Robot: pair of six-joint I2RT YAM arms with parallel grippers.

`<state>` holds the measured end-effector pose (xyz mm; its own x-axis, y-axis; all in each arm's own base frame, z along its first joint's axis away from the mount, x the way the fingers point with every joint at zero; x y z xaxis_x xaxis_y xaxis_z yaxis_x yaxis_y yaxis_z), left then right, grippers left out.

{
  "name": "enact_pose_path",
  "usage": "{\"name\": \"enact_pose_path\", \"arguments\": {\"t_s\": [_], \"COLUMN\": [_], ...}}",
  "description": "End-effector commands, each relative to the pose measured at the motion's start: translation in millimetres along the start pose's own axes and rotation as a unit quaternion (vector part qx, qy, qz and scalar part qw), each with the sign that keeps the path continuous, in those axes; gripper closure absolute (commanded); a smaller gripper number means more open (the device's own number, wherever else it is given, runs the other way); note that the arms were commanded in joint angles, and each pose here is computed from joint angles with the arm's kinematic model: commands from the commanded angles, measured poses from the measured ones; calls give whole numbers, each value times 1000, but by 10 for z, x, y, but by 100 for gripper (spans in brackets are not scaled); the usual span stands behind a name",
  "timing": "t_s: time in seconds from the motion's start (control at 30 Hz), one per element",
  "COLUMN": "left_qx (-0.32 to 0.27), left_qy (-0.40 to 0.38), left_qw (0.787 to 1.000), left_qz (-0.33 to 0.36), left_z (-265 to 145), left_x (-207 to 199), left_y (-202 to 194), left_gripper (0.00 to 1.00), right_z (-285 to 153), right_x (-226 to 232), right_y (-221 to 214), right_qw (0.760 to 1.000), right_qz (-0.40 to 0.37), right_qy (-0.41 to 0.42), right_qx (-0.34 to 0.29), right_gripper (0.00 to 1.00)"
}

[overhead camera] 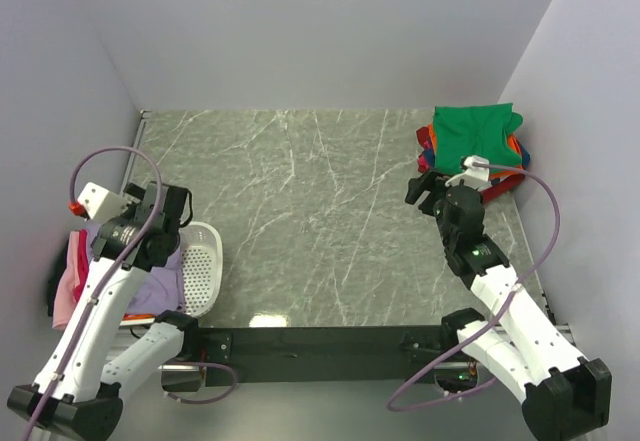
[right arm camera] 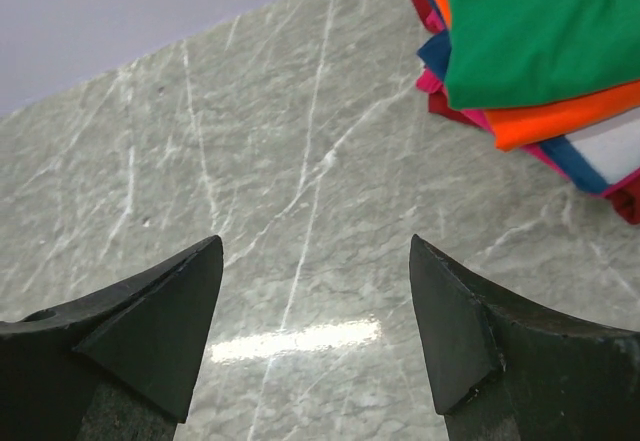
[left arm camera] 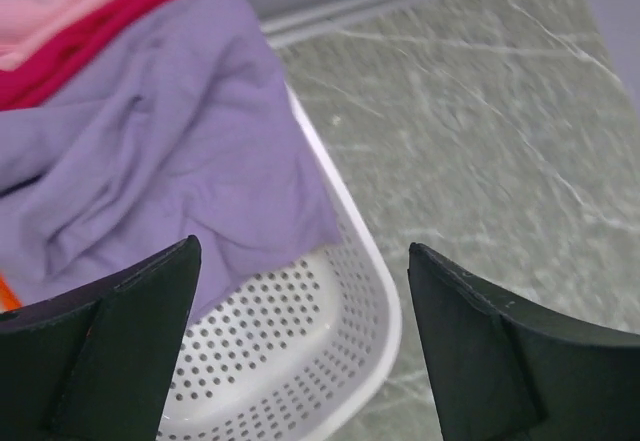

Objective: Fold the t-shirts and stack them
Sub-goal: Grab the tshirt from the pile

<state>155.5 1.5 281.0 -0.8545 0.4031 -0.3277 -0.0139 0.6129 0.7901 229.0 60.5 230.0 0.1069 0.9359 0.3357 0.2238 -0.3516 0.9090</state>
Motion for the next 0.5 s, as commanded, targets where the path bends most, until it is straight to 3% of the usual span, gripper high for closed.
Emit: {"name": "enact_pose_path", "arguments": {"t_s": [0.0,0.23,0.37,0.47], "left_qx": [-58,-75,-64,-67], "left_qy": [74,192,265,269], "left_qw": [995,978,962,961], "left_qz": [-15,14,1,-3], "left_z": [116,607,919,1029], "left_x": [161,240,312,302], "left_y": [55,-65,-81,-42], "left_gripper": [10,3,10,11], "right_z": [-78,-269,-325,-347], "right_x": [116,118,101,110], "right_y": [250,374,403,413], "right_qw": [998,996,996,996], "right_qz": [29,39,34,34], "right_qy": [33,42,33,35], "right_qx": [-40,-66,-76,-80], "right_gripper": [18,19,18,18]}}
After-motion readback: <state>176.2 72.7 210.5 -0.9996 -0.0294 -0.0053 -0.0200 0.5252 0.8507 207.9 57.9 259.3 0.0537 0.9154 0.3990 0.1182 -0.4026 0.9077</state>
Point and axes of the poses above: each gripper's point midway between its finger pads, its own z axis out along the fingers, its own x axis along the line the jaws close on, y = z × x, the point moved 9 cm from there along -z, back along the fingers, and after that the axes turned 1 degree about -z, right-handed, at the moved point
